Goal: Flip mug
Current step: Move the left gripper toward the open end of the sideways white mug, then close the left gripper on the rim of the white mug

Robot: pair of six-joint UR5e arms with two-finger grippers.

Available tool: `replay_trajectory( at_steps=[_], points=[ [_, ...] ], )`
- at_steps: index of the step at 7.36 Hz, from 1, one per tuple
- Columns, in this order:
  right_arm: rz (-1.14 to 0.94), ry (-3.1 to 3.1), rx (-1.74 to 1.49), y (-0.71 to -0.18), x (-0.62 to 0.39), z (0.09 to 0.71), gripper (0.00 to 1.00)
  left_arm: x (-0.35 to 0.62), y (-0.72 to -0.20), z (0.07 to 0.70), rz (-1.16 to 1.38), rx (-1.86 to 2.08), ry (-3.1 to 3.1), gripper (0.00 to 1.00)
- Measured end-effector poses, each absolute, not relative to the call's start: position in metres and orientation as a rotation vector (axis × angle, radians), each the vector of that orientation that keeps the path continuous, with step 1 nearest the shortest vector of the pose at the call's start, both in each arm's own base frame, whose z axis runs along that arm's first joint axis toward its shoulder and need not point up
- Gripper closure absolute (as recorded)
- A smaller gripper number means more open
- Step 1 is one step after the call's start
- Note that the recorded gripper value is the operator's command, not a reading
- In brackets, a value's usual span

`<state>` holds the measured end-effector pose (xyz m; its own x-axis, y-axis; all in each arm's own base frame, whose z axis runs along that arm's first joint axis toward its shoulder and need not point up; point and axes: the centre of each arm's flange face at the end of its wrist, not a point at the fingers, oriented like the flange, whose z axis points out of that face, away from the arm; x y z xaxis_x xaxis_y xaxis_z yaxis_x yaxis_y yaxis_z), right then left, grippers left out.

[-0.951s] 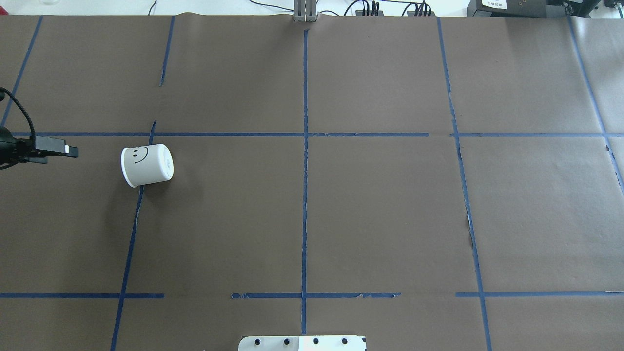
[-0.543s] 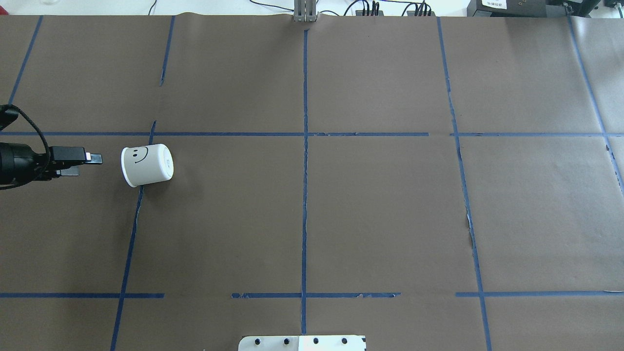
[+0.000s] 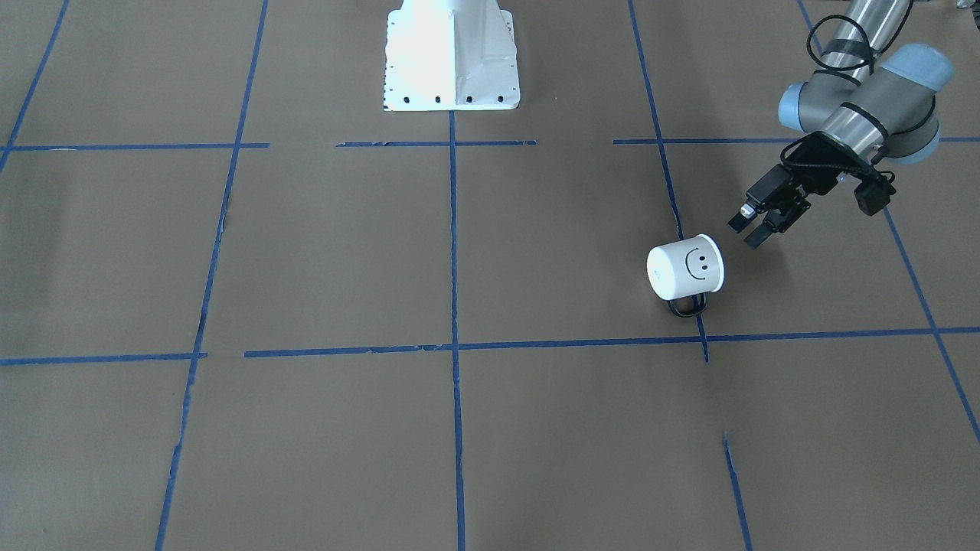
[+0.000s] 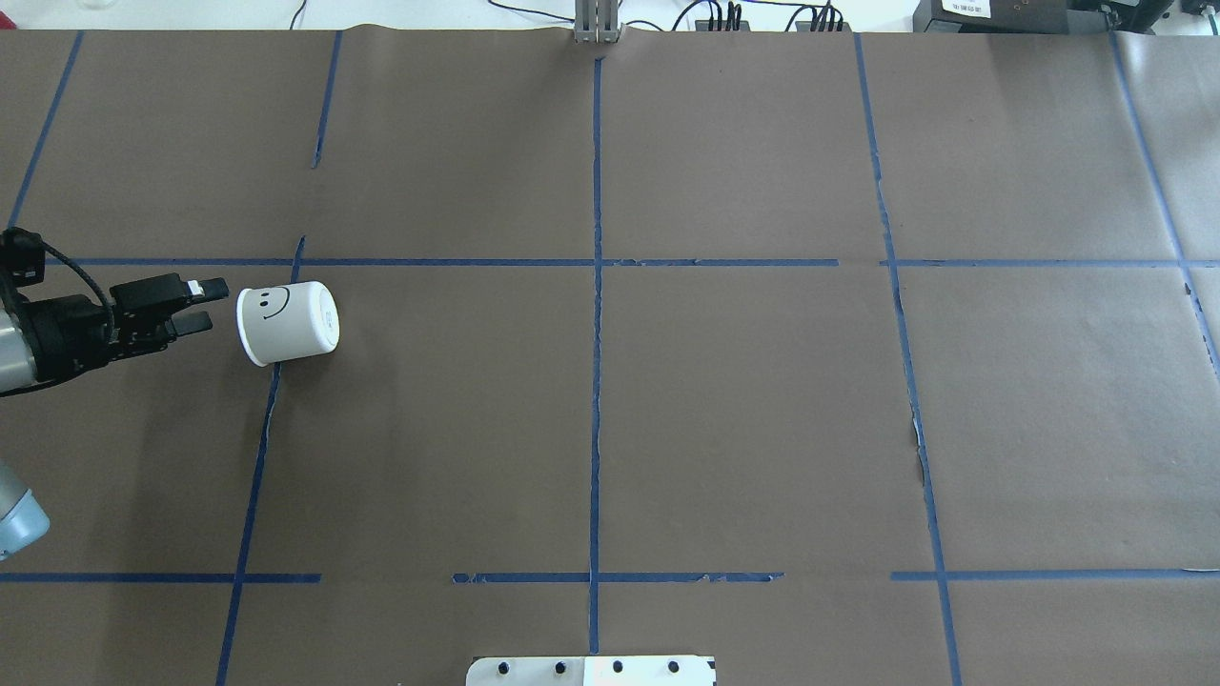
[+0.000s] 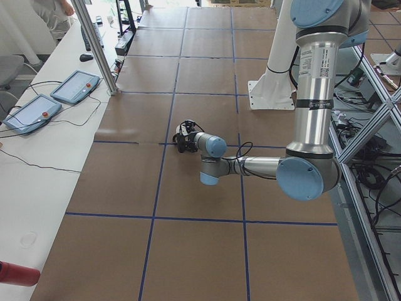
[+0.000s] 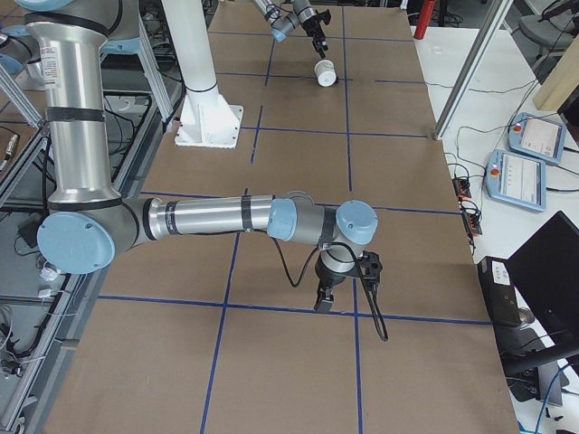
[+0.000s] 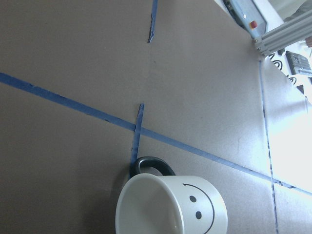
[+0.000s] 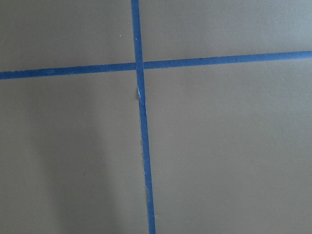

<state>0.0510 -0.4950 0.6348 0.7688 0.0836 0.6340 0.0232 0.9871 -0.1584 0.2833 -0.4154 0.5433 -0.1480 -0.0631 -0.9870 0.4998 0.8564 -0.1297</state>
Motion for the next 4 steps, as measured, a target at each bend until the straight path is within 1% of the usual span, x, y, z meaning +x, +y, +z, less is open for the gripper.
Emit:
replay_trajectory(
  at_steps=[1, 3, 4],
  points=[
    [0.033, -0.694, -0.161, -0.495, 0.051, 0.635, 0.00, 0.295, -0.413, 0.547, -0.498, 0.337, 1.680, 0.00],
    [0.033, -0.694, -0.160, -0.495, 0.051, 0.635, 0.00, 0.307, -0.405, 0.551, -0.472, 0.321, 1.762, 0.16],
    [0.033, -0.694, -0.161, -0.495, 0.051, 0.635, 0.00, 0.313, -0.408, 0.550, -0.474, 0.311, 1.795, 0.19]
  ],
)
